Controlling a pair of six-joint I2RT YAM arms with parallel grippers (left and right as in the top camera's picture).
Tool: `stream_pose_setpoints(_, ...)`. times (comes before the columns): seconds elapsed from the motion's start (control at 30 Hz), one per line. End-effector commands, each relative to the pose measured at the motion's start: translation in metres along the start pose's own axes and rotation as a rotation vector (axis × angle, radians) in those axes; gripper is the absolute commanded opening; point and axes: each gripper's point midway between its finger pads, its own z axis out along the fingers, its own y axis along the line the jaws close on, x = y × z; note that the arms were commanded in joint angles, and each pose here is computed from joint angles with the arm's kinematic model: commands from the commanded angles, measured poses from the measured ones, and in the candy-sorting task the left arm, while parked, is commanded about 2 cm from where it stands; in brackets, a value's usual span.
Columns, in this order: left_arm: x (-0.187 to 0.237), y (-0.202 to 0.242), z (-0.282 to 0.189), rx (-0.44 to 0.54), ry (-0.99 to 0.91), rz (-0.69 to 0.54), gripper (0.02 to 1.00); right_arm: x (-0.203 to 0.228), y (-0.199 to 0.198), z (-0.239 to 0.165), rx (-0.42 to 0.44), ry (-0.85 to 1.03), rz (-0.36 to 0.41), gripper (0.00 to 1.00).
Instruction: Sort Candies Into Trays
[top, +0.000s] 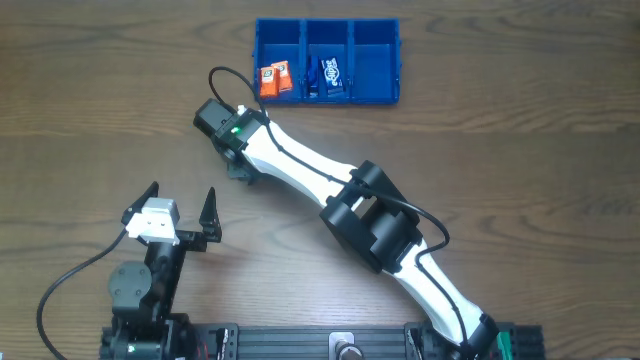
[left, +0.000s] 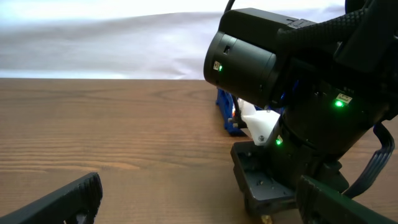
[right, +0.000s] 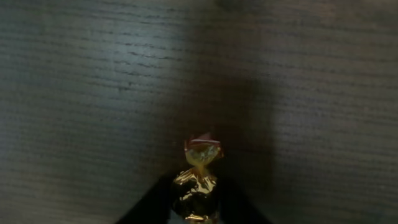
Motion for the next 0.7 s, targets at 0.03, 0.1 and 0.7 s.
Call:
stream_pose_setpoints(0.03,0.016,-0.001,0.001,0.013,0.045,0.009,0.996,0.006,-0.001,0.01,0.01,0.024,0.002,0.141)
stream_pose_setpoints(0.1,0.016,-0.001,0.001,0.013,0.045,0.009,0.998,0.006,-0.001,0.008,0.011,0.024,0.001,0.134)
stream_pose_setpoints(0.7,0.016,-0.001,0.001,0.013,0.045,0.009,0.998,-0.166,-0.191,-0.18,0.096,-0.446,0.087,0.132)
